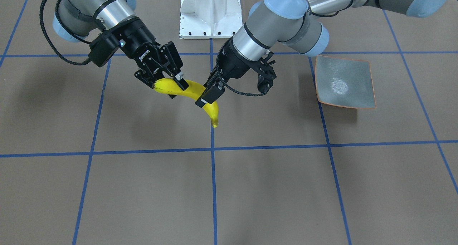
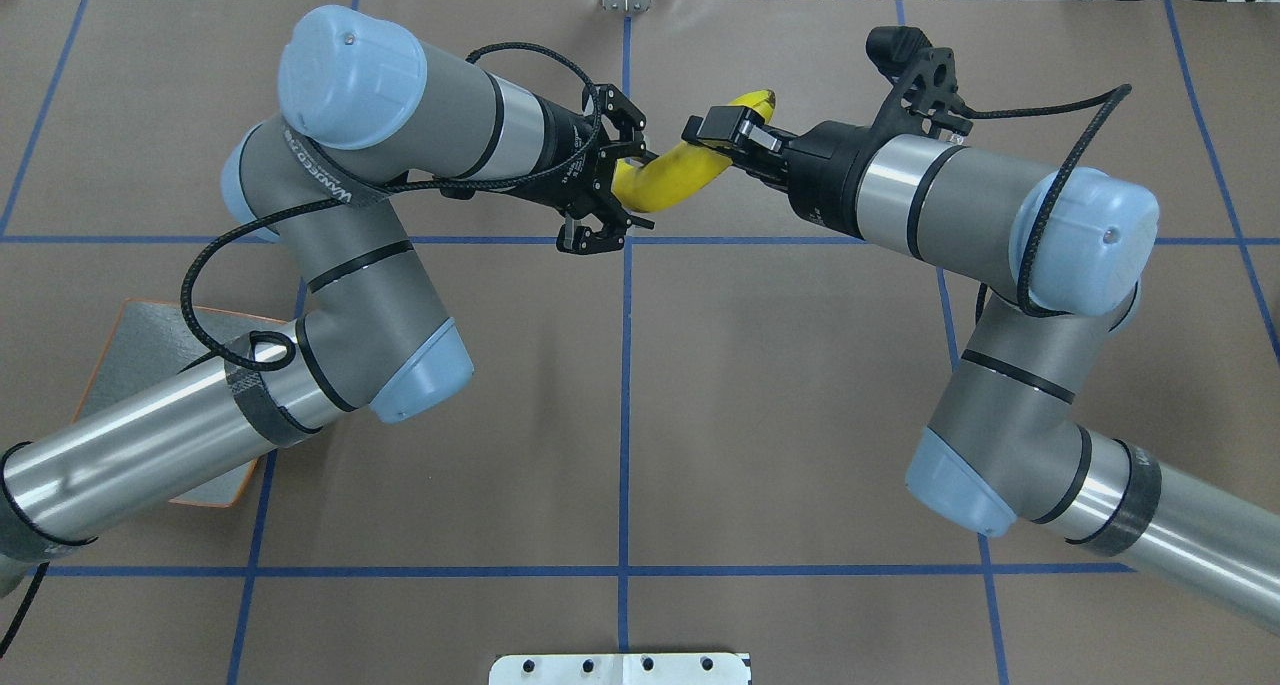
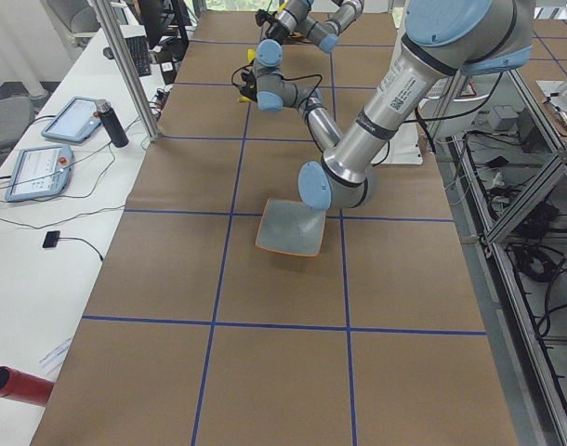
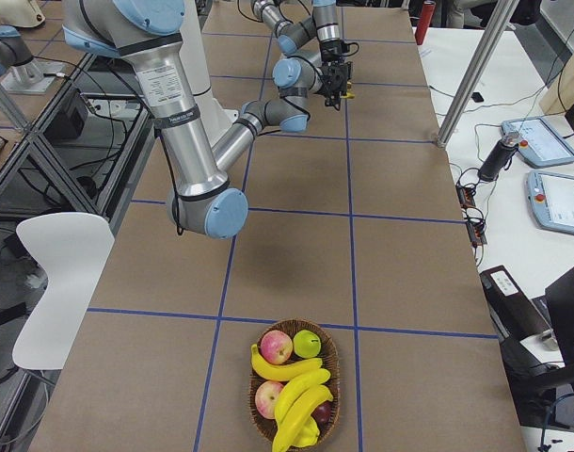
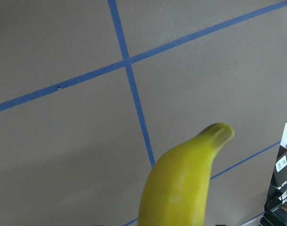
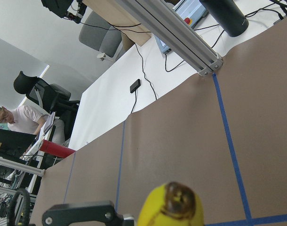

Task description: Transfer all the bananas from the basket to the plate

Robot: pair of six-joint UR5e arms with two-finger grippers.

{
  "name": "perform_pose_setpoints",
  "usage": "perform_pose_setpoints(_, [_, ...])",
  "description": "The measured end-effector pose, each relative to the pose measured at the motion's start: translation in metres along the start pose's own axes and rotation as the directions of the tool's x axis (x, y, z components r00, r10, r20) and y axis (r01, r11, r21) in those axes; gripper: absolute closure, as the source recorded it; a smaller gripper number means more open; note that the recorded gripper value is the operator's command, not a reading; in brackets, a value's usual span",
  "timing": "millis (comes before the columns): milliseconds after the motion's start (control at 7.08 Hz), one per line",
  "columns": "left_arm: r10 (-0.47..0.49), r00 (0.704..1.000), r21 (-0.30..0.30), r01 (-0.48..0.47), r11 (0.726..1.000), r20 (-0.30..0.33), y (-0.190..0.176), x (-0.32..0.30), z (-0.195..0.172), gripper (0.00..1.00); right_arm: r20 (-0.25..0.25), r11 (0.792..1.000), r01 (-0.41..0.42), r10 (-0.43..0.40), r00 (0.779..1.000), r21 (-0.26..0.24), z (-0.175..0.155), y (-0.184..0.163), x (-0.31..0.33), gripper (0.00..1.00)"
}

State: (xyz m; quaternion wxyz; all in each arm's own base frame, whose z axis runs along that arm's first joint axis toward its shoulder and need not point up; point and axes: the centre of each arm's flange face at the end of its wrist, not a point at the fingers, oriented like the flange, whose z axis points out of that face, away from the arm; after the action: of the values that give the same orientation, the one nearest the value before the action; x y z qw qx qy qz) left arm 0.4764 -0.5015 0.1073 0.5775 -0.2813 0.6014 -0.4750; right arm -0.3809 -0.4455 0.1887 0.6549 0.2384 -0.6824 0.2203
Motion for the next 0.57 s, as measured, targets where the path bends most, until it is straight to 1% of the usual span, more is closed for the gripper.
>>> perform_pose_setpoints(141, [-0.004, 1.0, 0.001, 0.004, 1.0, 0.0, -0.0003, -0.0001, 0.0, 1.0, 0.006, 1.0, -0.002, 0.002, 1.0, 0.001, -0.0005, 0.0, -0.0005, 0.01])
perform_pose_setpoints(565, [-0.012, 1.0, -0.001, 0.012, 1.0, 0.0, -0.0001, -0.0011, -0.0009, 1.0, 0.015, 1.0, -0.007, 0.007, 1.0, 0.014, -0.0008, -0.0004, -0.0041, 0.0])
